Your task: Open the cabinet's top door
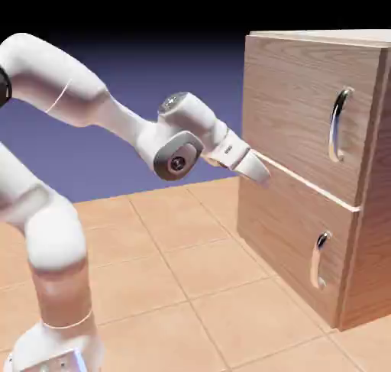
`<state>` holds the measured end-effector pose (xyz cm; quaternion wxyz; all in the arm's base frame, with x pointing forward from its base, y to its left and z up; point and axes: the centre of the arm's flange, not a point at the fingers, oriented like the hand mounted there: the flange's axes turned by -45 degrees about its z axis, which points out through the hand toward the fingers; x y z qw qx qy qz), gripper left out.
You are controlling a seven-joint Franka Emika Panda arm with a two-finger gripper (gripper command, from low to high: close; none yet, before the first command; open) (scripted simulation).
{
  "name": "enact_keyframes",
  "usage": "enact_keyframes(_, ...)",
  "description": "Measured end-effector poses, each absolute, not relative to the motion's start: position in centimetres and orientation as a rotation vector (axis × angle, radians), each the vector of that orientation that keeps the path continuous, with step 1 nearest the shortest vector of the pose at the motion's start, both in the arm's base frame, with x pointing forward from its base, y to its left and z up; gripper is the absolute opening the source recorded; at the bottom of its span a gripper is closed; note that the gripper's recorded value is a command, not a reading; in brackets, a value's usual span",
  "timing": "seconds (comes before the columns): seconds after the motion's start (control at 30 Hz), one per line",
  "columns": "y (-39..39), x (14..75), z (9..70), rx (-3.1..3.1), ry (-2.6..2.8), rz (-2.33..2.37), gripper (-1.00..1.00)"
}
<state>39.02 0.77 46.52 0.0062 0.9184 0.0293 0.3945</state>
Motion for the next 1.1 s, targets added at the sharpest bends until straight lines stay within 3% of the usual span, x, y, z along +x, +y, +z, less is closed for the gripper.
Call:
enact_keyframes(0.57,2.9,38.7,54.5,2.719,0.173,1.522,1.00)
enact_keyframes(1.1,0.8,38.0,58.1,2.544,0.151,1.791,1.00)
